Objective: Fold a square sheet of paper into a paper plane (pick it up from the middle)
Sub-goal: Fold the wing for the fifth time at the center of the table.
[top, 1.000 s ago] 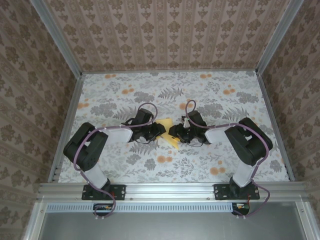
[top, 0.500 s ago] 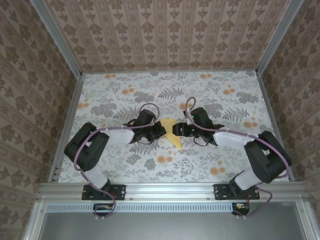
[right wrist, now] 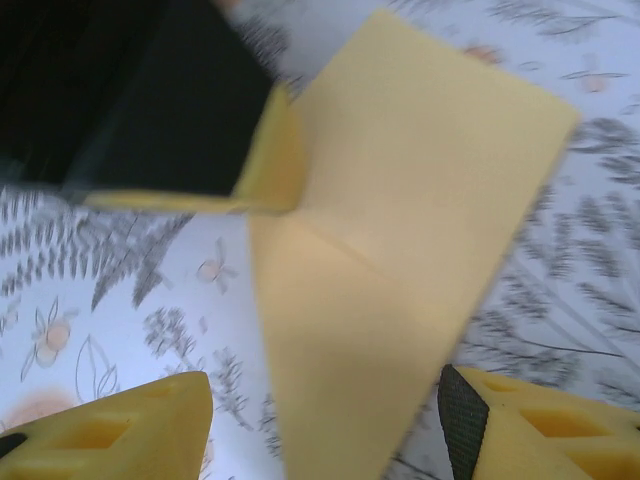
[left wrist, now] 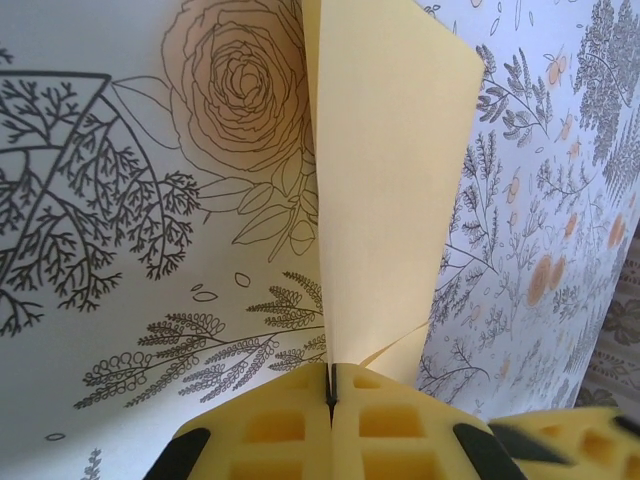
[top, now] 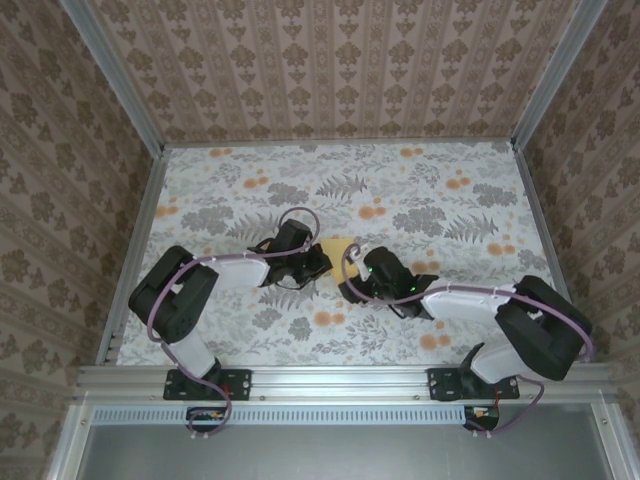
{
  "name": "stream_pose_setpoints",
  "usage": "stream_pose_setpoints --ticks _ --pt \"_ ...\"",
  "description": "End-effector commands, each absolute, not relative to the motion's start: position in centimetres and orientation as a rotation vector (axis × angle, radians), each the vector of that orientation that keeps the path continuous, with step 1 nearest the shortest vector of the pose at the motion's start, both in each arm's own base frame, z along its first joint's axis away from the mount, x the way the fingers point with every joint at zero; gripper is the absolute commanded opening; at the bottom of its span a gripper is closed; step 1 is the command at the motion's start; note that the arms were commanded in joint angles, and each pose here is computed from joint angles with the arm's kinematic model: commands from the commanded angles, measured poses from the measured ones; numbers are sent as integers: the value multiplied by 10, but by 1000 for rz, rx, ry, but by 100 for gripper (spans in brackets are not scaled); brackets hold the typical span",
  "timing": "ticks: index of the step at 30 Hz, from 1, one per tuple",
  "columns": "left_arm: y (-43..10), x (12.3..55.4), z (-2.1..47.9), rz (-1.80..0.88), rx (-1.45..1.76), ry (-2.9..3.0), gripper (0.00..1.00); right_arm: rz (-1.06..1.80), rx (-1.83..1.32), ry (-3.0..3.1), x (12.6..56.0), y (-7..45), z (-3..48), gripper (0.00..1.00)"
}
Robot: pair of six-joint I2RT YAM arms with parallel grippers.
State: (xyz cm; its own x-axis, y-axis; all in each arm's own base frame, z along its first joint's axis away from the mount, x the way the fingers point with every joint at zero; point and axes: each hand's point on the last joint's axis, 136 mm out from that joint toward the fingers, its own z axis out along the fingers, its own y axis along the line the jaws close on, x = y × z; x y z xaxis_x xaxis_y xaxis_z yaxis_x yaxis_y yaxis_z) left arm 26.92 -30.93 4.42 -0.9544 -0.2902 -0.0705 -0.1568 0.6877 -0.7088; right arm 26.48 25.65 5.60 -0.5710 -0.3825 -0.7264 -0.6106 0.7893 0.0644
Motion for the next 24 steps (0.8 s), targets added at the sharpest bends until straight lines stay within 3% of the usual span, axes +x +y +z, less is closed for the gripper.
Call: stream_pose_setpoints --ticks 1,16,24 --pt "-315 272 64 -1157 -363 2692 4 260 -872 2138 271 265 53 63" --pt "-316 271 71 -1178 -362 2692 4 84 -943 1912 295 286 47 49" --pt "-314 272 75 -1181 -368 2685 4 48 -967 1916 296 284 39 36"
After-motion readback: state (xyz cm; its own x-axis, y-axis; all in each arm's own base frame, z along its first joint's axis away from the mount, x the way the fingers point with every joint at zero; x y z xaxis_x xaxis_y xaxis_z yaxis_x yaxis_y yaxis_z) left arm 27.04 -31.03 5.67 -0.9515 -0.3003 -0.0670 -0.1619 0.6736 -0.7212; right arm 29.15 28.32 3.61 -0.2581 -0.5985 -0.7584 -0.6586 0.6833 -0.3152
